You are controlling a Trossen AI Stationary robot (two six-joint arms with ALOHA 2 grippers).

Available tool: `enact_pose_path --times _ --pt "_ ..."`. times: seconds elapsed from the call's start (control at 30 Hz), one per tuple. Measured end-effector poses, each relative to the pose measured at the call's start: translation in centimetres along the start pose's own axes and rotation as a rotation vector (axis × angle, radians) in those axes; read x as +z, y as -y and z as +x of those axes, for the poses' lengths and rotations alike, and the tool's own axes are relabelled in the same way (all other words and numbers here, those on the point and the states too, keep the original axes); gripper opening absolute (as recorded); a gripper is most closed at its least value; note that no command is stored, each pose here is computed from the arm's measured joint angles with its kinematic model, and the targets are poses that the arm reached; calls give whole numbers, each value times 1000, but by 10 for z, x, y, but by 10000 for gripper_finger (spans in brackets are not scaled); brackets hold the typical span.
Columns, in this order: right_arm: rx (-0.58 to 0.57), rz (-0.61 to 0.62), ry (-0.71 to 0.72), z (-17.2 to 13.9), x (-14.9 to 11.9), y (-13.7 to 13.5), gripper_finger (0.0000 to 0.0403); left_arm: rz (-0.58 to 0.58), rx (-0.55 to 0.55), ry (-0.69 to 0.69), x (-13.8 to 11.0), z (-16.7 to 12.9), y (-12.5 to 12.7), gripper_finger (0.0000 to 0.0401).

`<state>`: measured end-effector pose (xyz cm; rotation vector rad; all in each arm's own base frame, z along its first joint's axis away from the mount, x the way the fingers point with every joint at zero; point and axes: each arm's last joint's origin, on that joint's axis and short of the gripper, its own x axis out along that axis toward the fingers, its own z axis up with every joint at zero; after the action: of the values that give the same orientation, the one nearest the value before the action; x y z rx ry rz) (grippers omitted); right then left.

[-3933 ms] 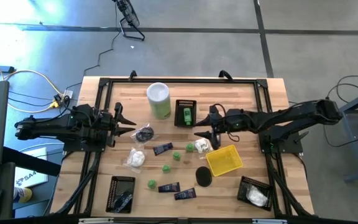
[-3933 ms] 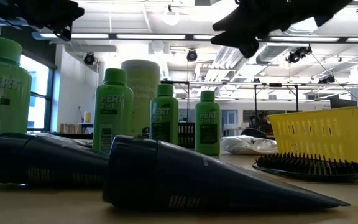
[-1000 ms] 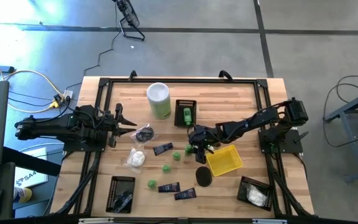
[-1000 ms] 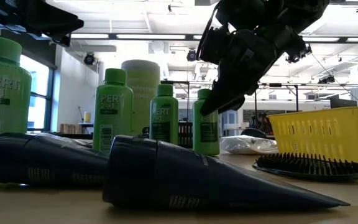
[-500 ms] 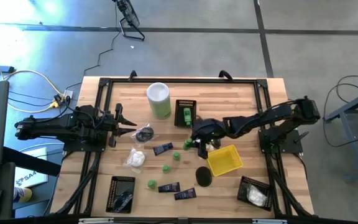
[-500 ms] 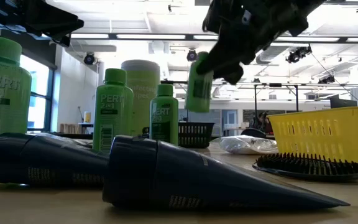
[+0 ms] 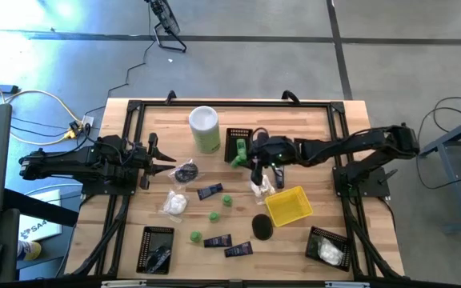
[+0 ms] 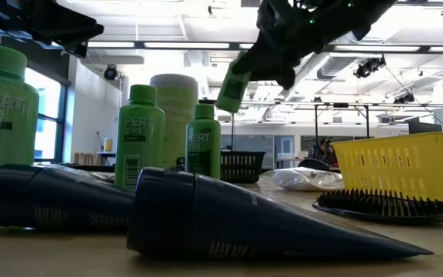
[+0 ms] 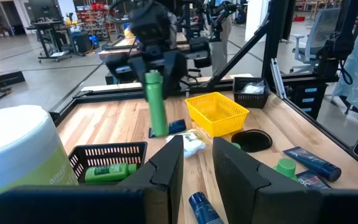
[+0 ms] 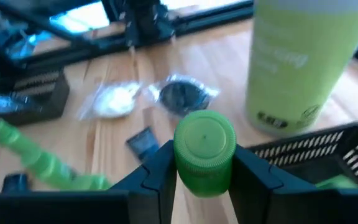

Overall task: Pick & Place Travel size toiletries
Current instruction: Put the green shampoo bottle into the top black bin

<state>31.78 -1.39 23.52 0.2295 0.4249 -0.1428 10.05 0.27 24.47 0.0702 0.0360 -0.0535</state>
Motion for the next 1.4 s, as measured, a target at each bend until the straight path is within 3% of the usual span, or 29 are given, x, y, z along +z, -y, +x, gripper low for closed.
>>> enact_pose_path --times 0.33,0.6,0.87,1.4 --pt "-111 61 32 3 4 23 111 0 -1 1 0 0 0 83" --pt "-164 112 -17 32 -17 31 111 2 -3 1 0 0 0 83" --pt "-173 151 -22 46 -27 40 109 1 -3 -9 -1 0 0 83" --pt "-170 219 -57 45 -28 54 109 3 0 -15 -1 0 0 84"
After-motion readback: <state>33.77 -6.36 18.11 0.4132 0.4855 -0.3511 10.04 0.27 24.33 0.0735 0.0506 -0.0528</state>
